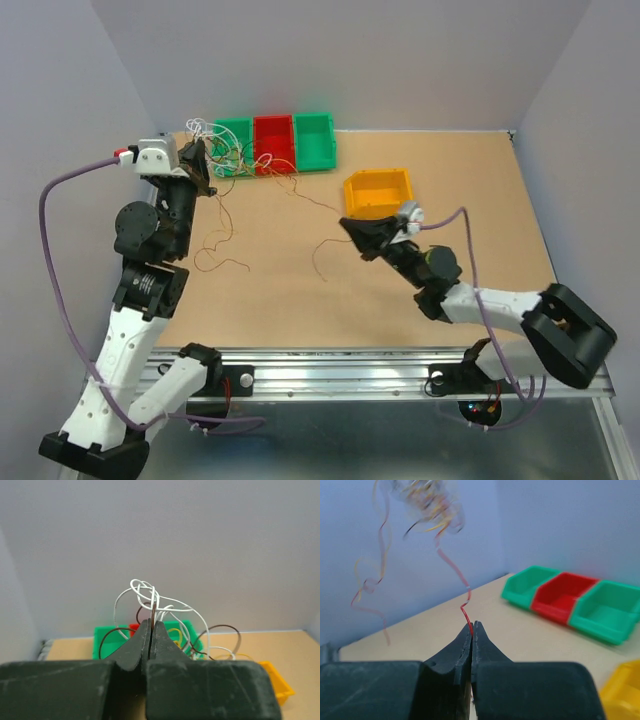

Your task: Untangle the cables

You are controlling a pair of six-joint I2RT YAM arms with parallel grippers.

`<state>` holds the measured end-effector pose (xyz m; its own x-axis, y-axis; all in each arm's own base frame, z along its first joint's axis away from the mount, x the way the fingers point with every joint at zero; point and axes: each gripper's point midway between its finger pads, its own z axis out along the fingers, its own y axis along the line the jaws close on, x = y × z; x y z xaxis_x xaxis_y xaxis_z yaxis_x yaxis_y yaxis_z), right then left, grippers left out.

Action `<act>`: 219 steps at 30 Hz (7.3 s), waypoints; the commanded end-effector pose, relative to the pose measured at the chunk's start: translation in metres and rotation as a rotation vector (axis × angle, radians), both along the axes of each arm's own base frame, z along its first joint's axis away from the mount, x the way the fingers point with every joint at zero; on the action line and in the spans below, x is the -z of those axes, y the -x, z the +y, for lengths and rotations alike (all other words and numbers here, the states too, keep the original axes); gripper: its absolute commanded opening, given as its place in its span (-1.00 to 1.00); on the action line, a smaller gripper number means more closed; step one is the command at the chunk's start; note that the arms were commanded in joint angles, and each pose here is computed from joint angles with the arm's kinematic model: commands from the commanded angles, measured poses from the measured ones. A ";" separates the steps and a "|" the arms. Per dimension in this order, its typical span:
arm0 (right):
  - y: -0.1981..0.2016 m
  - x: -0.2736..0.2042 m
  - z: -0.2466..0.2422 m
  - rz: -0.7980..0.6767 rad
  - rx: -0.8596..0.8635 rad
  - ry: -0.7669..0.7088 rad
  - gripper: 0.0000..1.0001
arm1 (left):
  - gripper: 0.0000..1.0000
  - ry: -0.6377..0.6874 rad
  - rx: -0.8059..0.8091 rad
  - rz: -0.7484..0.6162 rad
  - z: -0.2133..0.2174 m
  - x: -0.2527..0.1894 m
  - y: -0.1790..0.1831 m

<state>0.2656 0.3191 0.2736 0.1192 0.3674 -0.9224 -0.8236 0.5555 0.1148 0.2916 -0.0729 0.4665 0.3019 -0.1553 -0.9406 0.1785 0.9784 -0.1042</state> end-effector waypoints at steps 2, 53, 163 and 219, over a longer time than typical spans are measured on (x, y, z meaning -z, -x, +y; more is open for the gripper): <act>-0.041 -0.014 -0.112 0.128 0.312 -0.196 -0.99 | -1.00 0.088 -0.177 -0.022 0.043 0.008 -0.014; 0.049 -0.111 -0.182 0.133 0.277 -0.143 -0.99 | 0.69 -0.539 0.619 0.122 -0.079 0.178 -0.017; 0.095 -0.176 -0.194 0.021 0.224 -0.227 -0.99 | 0.54 -0.593 0.798 0.267 -0.167 0.240 -0.045; 0.100 -0.187 -0.170 -0.061 0.006 -0.395 -0.99 | -1.00 -0.596 1.000 0.321 -0.279 0.311 -0.018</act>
